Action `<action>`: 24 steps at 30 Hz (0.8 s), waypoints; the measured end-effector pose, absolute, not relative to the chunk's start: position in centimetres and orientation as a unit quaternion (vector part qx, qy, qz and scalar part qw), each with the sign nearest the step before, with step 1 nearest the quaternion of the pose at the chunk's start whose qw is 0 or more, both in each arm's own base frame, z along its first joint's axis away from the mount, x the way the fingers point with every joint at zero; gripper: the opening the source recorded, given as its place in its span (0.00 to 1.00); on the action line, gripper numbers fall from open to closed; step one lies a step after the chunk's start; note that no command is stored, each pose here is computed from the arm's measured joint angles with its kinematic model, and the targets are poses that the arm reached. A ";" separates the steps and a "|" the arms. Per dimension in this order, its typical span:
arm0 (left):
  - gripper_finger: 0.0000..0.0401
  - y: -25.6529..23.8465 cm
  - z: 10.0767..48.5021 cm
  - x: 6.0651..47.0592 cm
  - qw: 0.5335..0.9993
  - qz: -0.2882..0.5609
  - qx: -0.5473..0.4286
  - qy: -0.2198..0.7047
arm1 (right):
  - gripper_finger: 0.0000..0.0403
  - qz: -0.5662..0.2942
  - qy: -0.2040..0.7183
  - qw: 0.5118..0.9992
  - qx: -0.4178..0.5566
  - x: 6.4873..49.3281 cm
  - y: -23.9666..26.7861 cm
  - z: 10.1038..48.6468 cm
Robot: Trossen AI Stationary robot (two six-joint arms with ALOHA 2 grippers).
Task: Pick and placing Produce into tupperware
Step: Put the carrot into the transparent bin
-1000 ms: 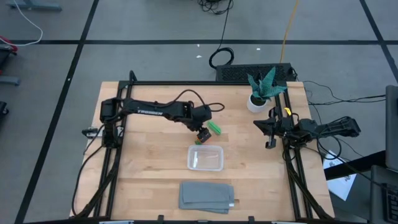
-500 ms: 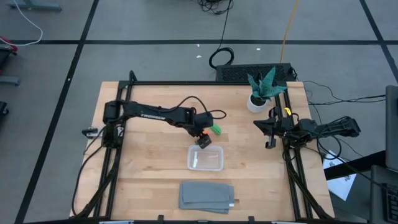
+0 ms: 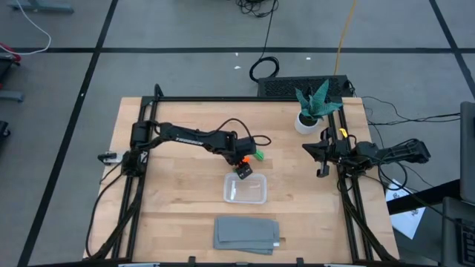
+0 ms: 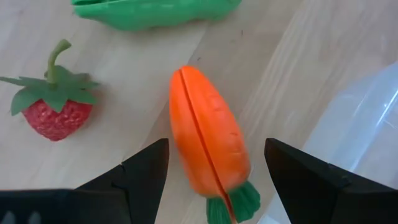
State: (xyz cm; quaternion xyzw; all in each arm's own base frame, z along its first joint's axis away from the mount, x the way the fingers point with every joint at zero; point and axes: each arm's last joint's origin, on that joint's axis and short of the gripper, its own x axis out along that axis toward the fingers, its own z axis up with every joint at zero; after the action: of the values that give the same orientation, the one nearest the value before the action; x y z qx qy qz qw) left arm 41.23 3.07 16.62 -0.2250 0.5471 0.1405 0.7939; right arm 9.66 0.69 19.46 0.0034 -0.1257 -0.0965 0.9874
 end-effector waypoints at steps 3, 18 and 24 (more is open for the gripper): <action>0.68 3.1 16.1 41.5 0.795 0.137 -0.221 0.548 | 0.00 -0.096 -0.126 0.987 0.003 9.7 0.7 19.5; 0.67 3.2 14.5 41.9 0.798 0.121 -0.191 0.559 | 0.00 -0.097 -0.125 0.987 0.001 9.7 0.7 19.4; 0.56 3.3 14.5 41.9 0.800 0.117 -0.181 0.561 | 0.00 -0.097 -0.125 0.987 0.000 9.7 0.7 19.4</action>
State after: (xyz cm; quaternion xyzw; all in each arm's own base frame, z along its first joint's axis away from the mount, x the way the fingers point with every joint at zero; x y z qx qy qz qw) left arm 41.87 3.27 14.48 -0.1809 0.5605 0.1170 0.7996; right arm 9.67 0.69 19.45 0.0001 -0.1249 -0.0971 0.9874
